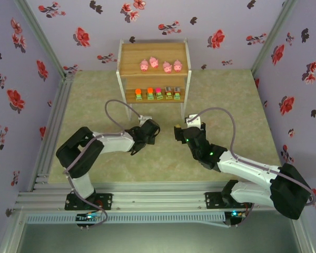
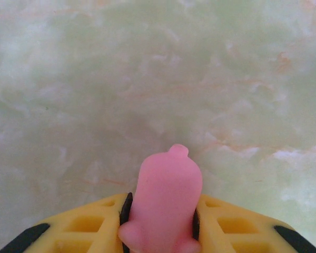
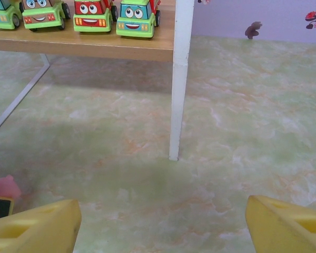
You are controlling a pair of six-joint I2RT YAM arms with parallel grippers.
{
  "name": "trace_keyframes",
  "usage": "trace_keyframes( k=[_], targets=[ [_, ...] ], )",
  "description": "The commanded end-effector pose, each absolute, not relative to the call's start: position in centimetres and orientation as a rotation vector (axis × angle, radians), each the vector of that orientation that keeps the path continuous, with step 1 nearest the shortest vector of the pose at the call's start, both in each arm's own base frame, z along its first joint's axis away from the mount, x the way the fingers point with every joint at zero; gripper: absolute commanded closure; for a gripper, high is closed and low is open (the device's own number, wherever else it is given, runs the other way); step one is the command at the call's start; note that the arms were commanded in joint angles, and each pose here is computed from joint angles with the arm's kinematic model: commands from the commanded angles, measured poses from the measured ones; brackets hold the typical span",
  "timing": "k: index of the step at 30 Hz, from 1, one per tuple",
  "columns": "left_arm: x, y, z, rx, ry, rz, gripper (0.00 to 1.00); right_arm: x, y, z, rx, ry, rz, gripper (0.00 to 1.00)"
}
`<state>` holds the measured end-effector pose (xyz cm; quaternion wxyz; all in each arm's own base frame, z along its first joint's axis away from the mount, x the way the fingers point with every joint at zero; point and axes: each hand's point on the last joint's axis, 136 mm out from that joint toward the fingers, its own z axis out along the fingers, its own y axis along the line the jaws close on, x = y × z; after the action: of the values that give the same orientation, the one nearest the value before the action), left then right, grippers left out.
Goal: Place and organize the plastic toys onto the shelf
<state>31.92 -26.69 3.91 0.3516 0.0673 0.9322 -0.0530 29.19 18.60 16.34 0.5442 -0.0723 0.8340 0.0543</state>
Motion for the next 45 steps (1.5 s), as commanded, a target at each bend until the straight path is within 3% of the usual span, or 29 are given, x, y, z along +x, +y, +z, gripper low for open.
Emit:
trace_keyframes(
  k=[1,45],
  targets=[
    [31.8,-26.7,6.2,0.203,2.371,-0.119,0.66,29.6,18.7,17.2,-0.145,1.972,0.143,0.24],
    [30.2,-24.9,31.0,0.223,2.020,-0.089,0.66,29.5,18.9,17.3,-0.146,1.979,0.154,0.24]
  ],
)
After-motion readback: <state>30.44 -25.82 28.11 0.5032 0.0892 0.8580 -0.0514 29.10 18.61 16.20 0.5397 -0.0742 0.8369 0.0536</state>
